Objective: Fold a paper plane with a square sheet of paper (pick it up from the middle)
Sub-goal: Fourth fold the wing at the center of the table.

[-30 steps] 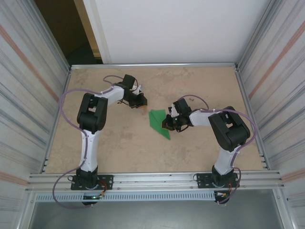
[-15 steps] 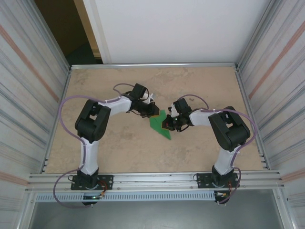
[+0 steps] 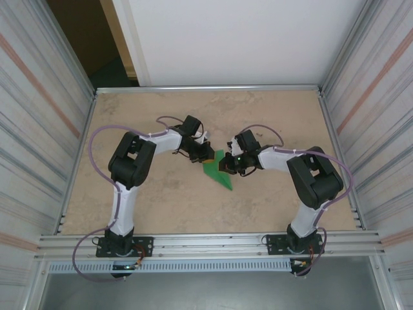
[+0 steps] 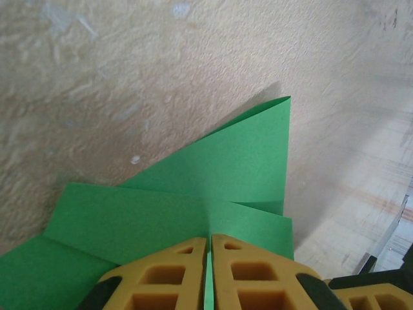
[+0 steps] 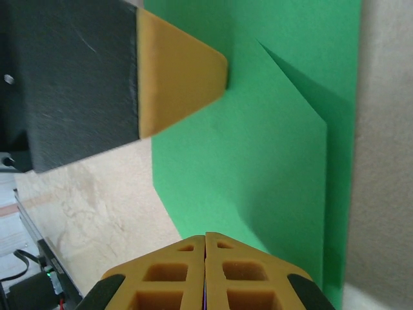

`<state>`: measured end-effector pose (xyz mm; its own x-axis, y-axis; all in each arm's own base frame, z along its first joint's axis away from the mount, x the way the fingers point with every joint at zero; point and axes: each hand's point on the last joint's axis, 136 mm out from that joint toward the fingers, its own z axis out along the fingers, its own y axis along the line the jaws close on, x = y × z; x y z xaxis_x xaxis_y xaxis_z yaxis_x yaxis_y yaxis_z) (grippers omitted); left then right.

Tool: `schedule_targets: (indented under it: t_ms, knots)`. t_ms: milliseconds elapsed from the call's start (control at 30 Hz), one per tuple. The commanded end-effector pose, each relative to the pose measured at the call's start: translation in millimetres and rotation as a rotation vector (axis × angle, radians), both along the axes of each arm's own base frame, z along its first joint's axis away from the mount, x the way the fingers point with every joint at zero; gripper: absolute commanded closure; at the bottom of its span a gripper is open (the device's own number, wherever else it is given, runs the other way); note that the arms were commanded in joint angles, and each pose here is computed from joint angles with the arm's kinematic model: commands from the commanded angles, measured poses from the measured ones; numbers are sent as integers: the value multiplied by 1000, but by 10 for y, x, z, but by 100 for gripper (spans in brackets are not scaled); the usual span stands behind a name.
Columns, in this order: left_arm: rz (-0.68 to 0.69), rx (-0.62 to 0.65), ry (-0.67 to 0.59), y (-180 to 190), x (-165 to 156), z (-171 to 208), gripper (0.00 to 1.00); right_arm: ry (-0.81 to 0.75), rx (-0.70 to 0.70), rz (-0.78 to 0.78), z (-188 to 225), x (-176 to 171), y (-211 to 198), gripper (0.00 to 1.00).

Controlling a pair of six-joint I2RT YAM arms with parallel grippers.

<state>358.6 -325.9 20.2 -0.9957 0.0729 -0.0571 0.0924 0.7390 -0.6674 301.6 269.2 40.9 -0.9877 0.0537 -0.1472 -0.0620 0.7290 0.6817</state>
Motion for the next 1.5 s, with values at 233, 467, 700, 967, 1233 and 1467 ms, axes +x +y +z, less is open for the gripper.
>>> schedule_targets:
  t_ms: [233,467,700,967,1233,1467]
  knots:
    - [15,197,95,251,-172,-391,87,83,-57,-25,-252,50,15,94]
    - [20,257,123,318,-219,-486,87,143,-69,19,-357,-244,-76,94]
    - [25,287,138,363,-239,-545,87,177,-76,42,-369,-630,-249,94]
    - [21,255,128,304,-207,-467,87,173,-123,27,-351,-1009,-517,94]
    - [3,7,-2,-129,96,255,81,-16,-107,-65,187,-805,-613,80]
    - [116,-141,-155,-88,284,993,57,-165,-13,-220,560,-142,-623,57]
